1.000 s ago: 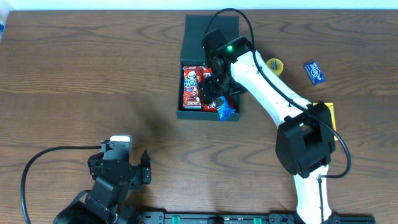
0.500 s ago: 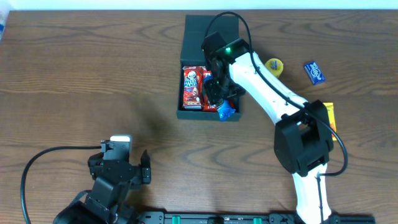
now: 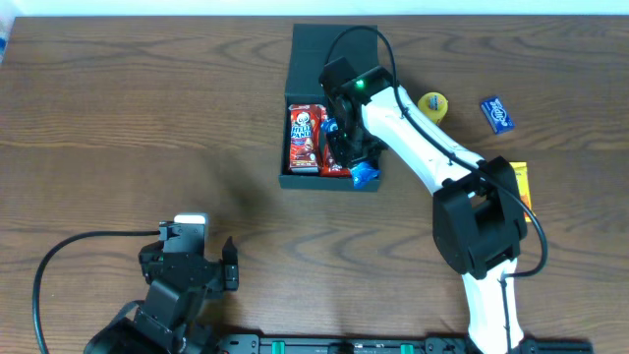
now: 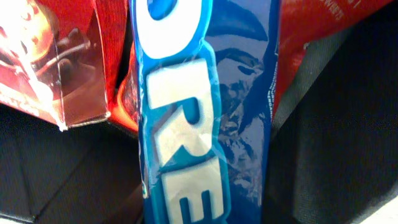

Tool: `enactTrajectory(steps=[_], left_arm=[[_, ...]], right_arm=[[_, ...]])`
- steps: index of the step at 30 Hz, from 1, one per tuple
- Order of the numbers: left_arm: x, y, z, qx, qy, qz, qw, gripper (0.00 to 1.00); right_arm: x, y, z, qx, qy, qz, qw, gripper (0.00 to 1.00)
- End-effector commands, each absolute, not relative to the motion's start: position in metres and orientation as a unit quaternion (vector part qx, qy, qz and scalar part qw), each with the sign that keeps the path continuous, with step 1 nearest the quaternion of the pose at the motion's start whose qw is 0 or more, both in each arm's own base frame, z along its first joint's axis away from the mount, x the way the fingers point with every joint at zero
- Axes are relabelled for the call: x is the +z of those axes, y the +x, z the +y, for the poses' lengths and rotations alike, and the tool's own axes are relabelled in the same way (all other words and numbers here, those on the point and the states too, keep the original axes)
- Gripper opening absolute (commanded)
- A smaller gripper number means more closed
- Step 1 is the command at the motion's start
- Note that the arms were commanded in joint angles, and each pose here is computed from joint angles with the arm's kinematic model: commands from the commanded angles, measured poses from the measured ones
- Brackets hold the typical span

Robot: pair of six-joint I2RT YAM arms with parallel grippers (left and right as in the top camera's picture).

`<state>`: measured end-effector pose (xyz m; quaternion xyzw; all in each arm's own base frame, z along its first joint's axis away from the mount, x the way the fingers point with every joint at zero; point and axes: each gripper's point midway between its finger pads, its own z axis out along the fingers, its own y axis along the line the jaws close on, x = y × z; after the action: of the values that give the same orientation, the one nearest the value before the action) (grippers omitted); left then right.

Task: Pack container
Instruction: 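Lower the Oreo pack upright into the box between the red packs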

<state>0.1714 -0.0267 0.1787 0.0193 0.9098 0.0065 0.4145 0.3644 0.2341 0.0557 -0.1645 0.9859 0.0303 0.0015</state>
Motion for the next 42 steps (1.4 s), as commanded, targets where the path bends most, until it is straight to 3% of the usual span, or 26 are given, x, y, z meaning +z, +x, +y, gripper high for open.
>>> enactTrajectory(steps=[1,19,28,42], left_arm=[[0.177,0.171,-0.022,0.019,0.020,0.909,0.415,0.95],[0.177,0.171,-0.022,0.019,0.020,0.909,0.415,0.95],[0.177,0.171,-0.022,0.019,0.020,0.909,0.415,0.95],[0.177,0.171,-0.022,0.019,0.020,0.909,0.415,0.95]], right_arm=[[0.053,0.365,0.237,0.029,-0.149,0.988,0.006,0.20],[0.133,0.389,0.258,0.099,-0.058,0.985,0.126,0.02],[0.138,0.391,0.285,0.126,-0.041,0.980,0.150,0.02],[0.095,0.390,0.281,0.099,0.022,0.989,0.112,0.01]])
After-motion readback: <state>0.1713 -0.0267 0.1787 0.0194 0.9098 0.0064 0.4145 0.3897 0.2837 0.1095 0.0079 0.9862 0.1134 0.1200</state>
